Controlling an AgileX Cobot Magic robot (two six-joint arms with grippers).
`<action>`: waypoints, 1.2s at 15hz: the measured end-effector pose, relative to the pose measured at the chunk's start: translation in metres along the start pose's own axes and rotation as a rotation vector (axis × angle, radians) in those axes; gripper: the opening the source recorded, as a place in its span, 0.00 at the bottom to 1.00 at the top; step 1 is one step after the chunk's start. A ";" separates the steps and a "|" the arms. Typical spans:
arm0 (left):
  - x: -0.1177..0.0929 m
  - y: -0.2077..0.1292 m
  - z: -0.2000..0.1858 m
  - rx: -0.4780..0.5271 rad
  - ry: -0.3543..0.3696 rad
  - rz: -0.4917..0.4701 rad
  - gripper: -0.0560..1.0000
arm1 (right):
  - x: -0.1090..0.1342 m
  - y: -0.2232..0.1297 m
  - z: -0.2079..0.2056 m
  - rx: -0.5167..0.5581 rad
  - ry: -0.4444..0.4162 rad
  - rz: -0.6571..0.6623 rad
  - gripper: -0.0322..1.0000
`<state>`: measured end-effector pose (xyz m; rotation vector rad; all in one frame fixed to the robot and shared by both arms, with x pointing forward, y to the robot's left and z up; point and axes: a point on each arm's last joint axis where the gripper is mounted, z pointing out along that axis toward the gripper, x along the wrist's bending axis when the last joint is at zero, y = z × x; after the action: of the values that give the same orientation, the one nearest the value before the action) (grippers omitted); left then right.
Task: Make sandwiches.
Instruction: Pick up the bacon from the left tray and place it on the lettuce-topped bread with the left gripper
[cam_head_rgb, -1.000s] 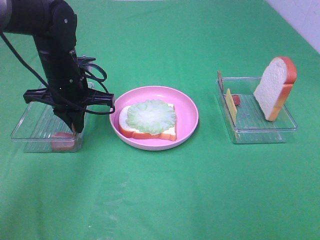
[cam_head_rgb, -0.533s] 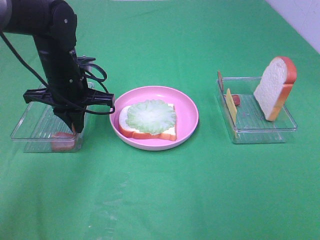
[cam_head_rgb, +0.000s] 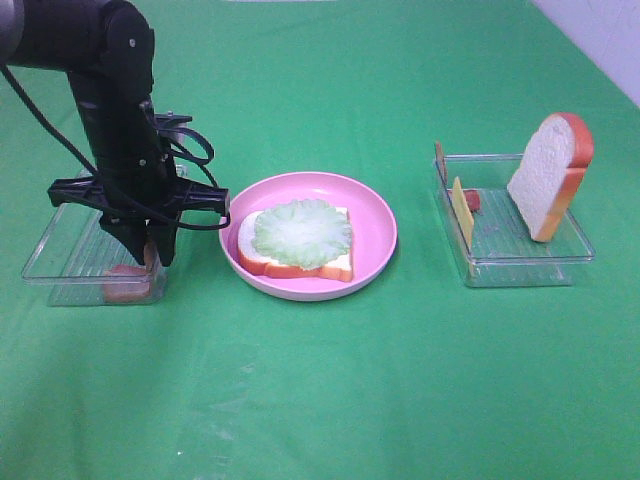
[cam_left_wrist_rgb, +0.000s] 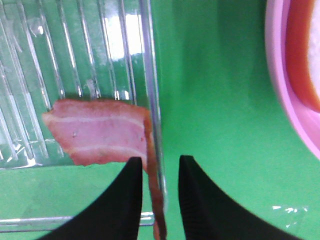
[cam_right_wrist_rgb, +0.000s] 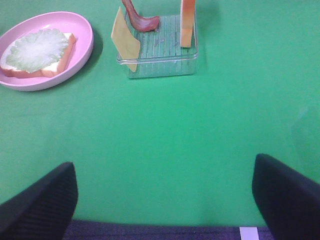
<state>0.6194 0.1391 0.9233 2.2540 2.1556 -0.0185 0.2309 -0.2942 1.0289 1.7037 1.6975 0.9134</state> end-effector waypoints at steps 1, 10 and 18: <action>0.000 0.000 -0.002 -0.005 -0.002 0.000 0.27 | 0.000 0.000 0.000 0.000 0.000 0.000 0.91; 0.001 0.000 -0.008 -0.024 -0.001 0.004 0.05 | 0.000 0.000 0.000 0.000 0.000 0.000 0.91; -0.016 -0.021 -0.097 -0.210 -0.120 0.100 0.05 | 0.000 0.000 0.000 0.000 0.000 0.000 0.91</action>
<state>0.5973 0.1267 1.0205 2.1797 1.8875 0.0694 0.2309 -0.2942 1.0289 1.7037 1.6975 0.9134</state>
